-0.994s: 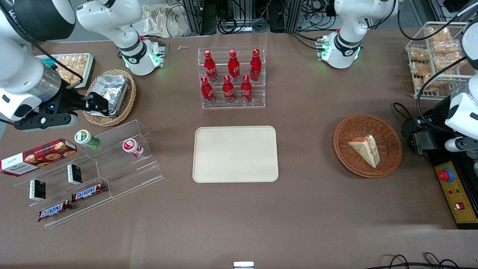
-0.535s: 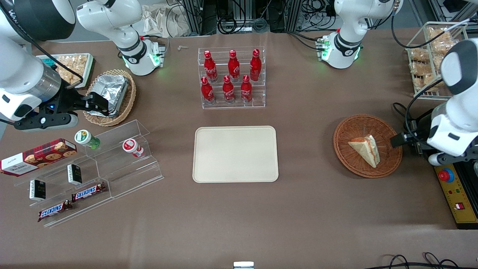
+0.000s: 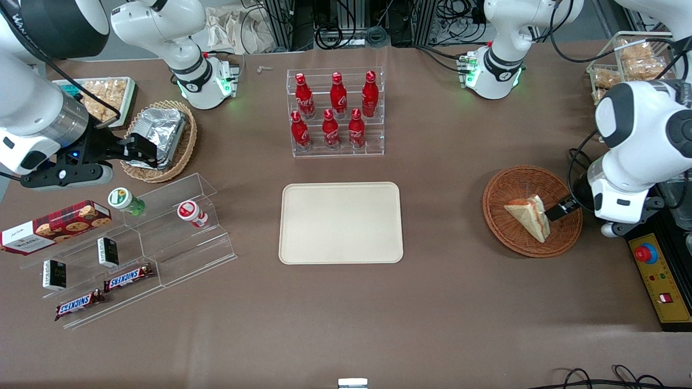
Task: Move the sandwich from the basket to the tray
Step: 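Move the left gripper over the wrapped sandwich in the wicker basket, then lower the open left gripper around the sandwich's edge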
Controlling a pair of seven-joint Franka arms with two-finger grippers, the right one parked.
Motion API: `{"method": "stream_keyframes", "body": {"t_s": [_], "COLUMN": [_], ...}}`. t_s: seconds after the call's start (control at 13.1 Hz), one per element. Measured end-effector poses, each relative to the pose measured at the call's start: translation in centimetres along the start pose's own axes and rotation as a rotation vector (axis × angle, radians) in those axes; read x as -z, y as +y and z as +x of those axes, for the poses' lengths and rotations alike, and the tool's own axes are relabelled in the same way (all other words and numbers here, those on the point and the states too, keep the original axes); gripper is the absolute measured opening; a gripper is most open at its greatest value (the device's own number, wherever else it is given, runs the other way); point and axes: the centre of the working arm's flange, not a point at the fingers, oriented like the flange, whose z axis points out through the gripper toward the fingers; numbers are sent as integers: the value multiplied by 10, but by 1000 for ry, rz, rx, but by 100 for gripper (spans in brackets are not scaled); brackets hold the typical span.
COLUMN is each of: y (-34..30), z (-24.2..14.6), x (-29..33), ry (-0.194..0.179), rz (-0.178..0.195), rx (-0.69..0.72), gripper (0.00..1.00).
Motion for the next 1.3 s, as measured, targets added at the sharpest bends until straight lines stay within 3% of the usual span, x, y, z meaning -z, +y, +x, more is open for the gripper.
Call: {"method": "stream_keyframes", "body": {"t_s": [0.31,0.92,1.3], "y": [-23,-36,-41], "z": [-15,-19,-26], "x": [-43,-70,-96], "ry": [30,0,6], "rz": [-27,-81,-79], "rx": [31,117,125], "gripper": [100,100,100]}}
